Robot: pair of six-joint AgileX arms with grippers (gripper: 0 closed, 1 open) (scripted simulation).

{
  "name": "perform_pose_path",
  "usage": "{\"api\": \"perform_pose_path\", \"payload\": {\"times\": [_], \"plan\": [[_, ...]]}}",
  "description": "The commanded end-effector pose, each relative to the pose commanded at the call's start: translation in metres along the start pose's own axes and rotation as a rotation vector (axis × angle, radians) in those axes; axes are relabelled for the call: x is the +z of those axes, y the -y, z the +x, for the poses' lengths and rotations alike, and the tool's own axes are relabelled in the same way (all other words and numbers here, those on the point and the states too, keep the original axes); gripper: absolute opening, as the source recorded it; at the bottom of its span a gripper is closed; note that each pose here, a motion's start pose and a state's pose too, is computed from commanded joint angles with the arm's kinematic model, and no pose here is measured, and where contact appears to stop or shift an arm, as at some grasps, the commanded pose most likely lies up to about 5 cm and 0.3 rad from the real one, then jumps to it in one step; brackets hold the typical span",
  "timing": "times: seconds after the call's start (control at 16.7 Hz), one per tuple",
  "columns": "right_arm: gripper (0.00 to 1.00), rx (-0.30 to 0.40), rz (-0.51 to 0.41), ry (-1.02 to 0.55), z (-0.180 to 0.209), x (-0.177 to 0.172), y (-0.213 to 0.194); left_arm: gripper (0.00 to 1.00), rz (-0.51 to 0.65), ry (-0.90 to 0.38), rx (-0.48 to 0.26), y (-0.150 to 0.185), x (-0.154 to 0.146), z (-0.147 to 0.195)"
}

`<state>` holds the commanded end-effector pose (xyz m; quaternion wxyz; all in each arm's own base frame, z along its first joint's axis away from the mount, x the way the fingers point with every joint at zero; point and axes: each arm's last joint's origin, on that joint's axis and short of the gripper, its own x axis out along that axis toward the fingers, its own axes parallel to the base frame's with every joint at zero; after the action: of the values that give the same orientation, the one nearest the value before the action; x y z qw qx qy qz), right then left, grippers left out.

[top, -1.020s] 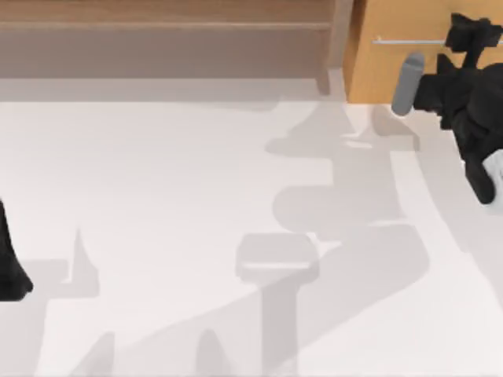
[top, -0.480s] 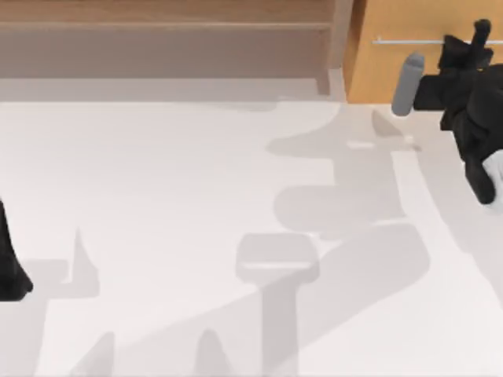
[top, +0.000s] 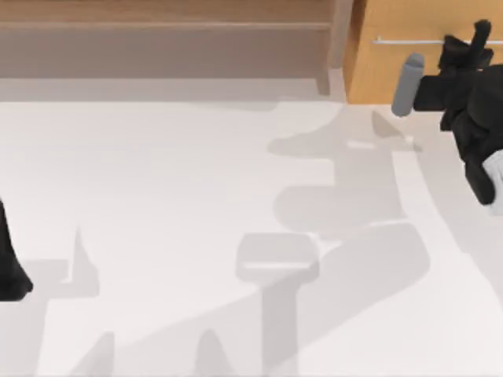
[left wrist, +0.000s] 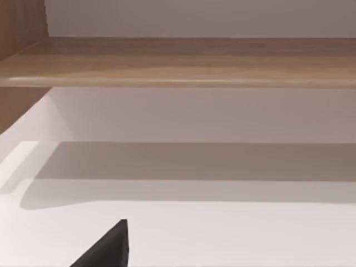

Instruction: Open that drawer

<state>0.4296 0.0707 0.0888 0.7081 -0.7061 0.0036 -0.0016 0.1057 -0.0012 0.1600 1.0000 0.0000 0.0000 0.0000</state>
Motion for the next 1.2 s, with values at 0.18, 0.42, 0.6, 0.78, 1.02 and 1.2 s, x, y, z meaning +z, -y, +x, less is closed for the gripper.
{"api": "perform_pose_path", "payload": {"times": [0.18,0.42,0.6,0.78,1.02,1.2], "plan": [[0.00,-0.014,0.005,0.001,-0.014,0.001,0.003,1.00,0.000,0.000,0.000,0.000,0.000,0.000],[0.00,0.024,-0.004,-0.001,-0.050,-0.001,-0.006,1.00,0.000,0.000,0.000,0.000,0.000,0.000],[0.00,0.003,-0.001,0.000,-0.063,0.000,-0.001,1.00,0.000,0.000,0.000,0.000,0.000,0.000],[0.00,0.006,-0.001,-0.002,-0.062,-0.001,-0.002,1.00,0.000,0.000,0.000,0.000,0.000,0.000],[0.00,0.010,-0.002,-0.003,-0.079,0.000,-0.003,1.00,0.000,0.000,0.000,0.000,0.000,0.000],[0.00,0.018,-0.005,-0.004,-0.109,-0.001,-0.005,1.00,0.000,0.000,0.000,0.000,0.000,0.000]]}}
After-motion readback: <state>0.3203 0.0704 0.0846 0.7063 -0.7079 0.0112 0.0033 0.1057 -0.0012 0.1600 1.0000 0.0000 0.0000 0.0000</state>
